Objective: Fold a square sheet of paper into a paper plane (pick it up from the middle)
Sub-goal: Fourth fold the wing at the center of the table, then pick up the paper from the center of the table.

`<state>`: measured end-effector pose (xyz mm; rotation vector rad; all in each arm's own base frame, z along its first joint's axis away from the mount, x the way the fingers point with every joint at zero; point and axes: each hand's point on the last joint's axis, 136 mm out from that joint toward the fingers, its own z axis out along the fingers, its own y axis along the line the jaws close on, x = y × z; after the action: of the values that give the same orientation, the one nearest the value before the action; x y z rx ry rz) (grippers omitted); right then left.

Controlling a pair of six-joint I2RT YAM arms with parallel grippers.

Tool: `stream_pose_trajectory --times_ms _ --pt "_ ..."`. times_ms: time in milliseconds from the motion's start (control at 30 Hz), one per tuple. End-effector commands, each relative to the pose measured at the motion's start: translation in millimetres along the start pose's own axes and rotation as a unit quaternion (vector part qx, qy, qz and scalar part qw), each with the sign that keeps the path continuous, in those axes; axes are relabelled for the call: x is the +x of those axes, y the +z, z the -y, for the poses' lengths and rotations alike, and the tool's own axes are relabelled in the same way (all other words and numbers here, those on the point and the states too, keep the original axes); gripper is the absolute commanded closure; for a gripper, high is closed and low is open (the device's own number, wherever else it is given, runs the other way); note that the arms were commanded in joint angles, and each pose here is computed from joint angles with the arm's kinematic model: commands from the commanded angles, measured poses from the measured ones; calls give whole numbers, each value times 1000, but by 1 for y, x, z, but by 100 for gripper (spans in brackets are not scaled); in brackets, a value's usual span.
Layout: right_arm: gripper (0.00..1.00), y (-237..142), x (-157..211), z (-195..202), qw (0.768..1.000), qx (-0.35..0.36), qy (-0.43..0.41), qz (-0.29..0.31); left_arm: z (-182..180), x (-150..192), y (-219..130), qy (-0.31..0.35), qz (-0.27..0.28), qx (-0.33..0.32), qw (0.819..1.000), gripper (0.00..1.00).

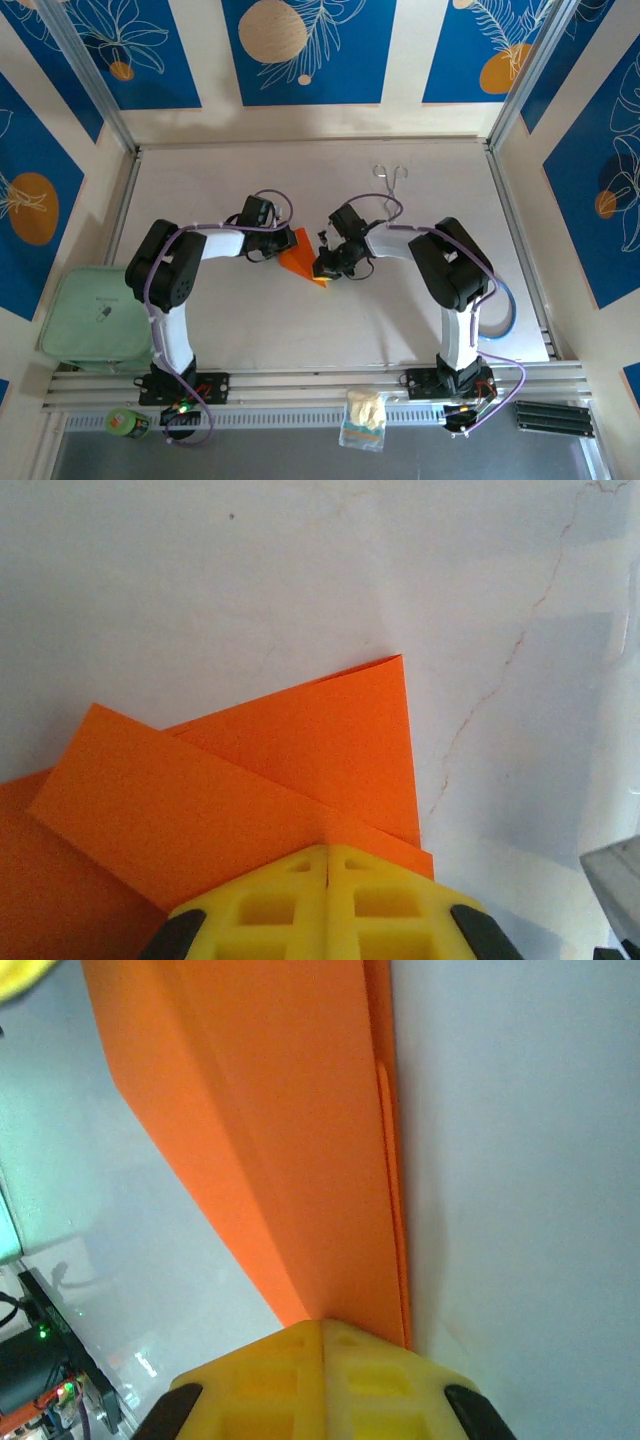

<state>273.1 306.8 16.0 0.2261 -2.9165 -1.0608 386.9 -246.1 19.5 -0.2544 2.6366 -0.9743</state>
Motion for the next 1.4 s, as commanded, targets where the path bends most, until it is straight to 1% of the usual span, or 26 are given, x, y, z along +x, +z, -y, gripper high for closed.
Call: stream_pose_trajectory --times_ms 0,167,300,433,500,600,667,733,767,867,967,1100,1200,1267,1367 --pt "100 -3 40 21 998 27 27 -55 -67 35 13 -27 -41 -104 993 96" --pt "100 -6 59 38 996 37 46 -59 -63 33 12 -25 -40 -99 994 96" --pt "100 -10 69 44 997 26 53 -56 -56 30 11 -21 -39 -88 995 96" --pt "100 -25 52 21 999 -21 34 -18 -36 21 8 -15 -36 -57 998 92" --pt "100 -37 36 3 999 -40 13 13 -17 13 4 -15 -36 -31 999 88" --pt "95 -53 12 -16 997 -52 -7 61 21 -3 -11 -12 -23 22 999 79" --pt "89 -60 -5 -20 994 -55 -9 89 44 -14 -26 -9 -5 54 999 70" --pt "84 -62 -19 -21 993 -53 -4 104 57 -25 -40 -12 15 72 997 64" --pt "82 -62 -25 -18 993 -47 3 107 60 -29 -47 -16 26 78 996 58" --pt "79 -60 -44 -17 992 -41 11 116 58 -38 -66 -33 64 83 994 45" --pt "73 -57 -60 -19 992 -48 6 120 46 -40 -77 -43 88 69 993 38" --pt "68 -48 -72 -23 992 -57 -15 110 29 -34 -88 -52 101 50 992 31" --pt "65 -41 -77 -23 992 -61 -29 105 21 -27 -94 -54 107 44 992 22" --pt "65 -37 -79 -26 992 -70 -37 99 16 -21 -96 -56 106 41 992 16" --pt "69 -30 -80 -29 992 -87 -45 85 14 -15 -98 -58 105 48 992 11"
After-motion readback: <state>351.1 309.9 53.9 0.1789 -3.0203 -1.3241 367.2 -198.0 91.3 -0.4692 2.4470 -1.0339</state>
